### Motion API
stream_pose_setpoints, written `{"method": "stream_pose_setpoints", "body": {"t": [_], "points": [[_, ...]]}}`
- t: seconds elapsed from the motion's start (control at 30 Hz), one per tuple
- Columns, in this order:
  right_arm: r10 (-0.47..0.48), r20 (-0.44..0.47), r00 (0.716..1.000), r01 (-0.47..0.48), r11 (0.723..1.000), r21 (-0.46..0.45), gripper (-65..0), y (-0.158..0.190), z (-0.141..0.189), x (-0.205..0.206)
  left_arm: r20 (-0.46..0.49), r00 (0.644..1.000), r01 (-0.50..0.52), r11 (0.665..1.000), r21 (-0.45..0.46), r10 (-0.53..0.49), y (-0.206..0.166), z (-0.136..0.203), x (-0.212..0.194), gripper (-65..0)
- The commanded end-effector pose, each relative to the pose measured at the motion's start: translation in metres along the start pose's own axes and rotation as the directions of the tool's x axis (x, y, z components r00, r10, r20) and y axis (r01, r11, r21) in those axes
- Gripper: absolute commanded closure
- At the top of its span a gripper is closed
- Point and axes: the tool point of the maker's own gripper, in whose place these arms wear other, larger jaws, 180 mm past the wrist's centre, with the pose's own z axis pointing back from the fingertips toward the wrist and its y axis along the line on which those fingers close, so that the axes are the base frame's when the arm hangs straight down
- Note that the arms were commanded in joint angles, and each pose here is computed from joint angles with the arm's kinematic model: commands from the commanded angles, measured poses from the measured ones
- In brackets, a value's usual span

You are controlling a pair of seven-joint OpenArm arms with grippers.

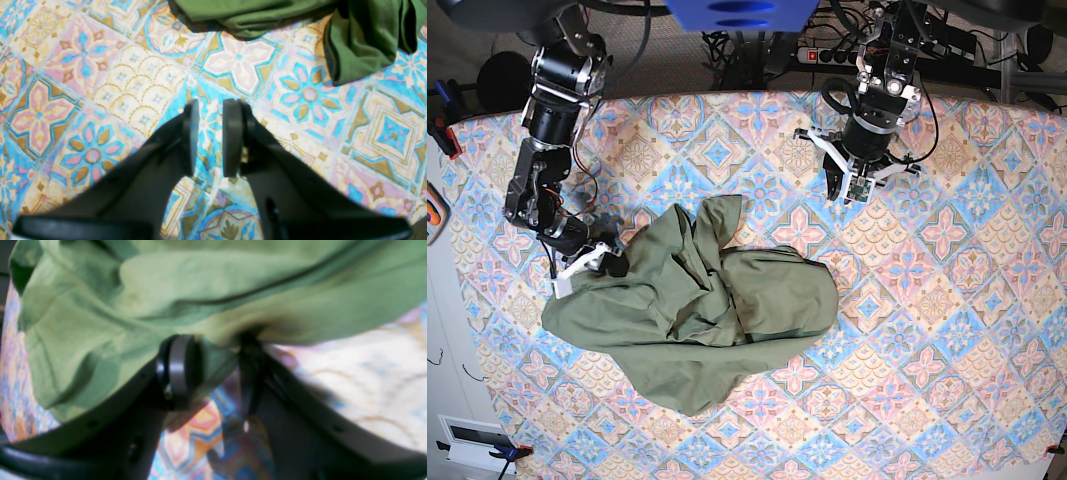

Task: Layout the t-shirt on the table in an organized manner, then fold the t-shirt properly
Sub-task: 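Release the shirt and regrasp its edge with the right gripper, then grasp the bunched shirt fabric with the left gripper and pull it outward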

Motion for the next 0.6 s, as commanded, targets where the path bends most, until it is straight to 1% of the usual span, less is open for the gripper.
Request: {"method": "stream_pose_setpoints", "body": {"t": [0.0,0.1,0.17,0.23,0.3,0.4,0.47,0.57], "points": [[0.019,0.065,0.998,-0.02,1.0,0.013,-17.9,0.003,0.005,0.026,0.038,0.999,0.001,1.0,0.003,-0.002,0.002,0.002,0.01,-12.9],[0.023,0.066,0.998,-0.024,1.0,0.013,-6.7,0.004,0.005,0.027,0.037,0.999,0.001,1.0,0.003,-0.001,0.002,0.002,0.009,-12.9],[0.022,0.063,0.998,-0.023,1.0,0.015,-2.1,0.004,0.006,0.026,0.038,0.999,0.004,1.0,0.005,-0.004,0.002,0.002,0.01,-12.9],[0.034,0.053,0.998,-0.034,0.999,0.01,-1.7,0.004,0.01,0.028,0.039,0.999,0.006,1.0,0.006,-0.006,0.002,0.002,0.011,-12.9],[0.08,0.075,0.994,-0.08,0.997,0.003,-1.5,0.009,0.019,0.043,0.041,0.999,0.006,1.0,0.006,-0.006,0.002,0.002,0.011,-12.9],[0.178,0.155,0.972,-0.176,0.984,-0.03,-1.5,0.022,0.045,0.081,0.045,0.999,0.006,1.0,0.003,-0.006,0.001,0.002,0.012,-12.9],[0.219,0.21,0.953,-0.215,0.976,-0.042,-1.5,0.031,0.062,0.101,0.05,0.999,0.007,1.0,0.003,-0.007,0.001,0.001,0.014,-12.9],[0.2,0.29,0.936,-0.209,0.978,-0.001,-1.5,0.043,0.076,0.117,0.08,0.997,0.021,1.0,-0.021,-0.019,-0.007,-0.004,0.027,-12.9]]}}
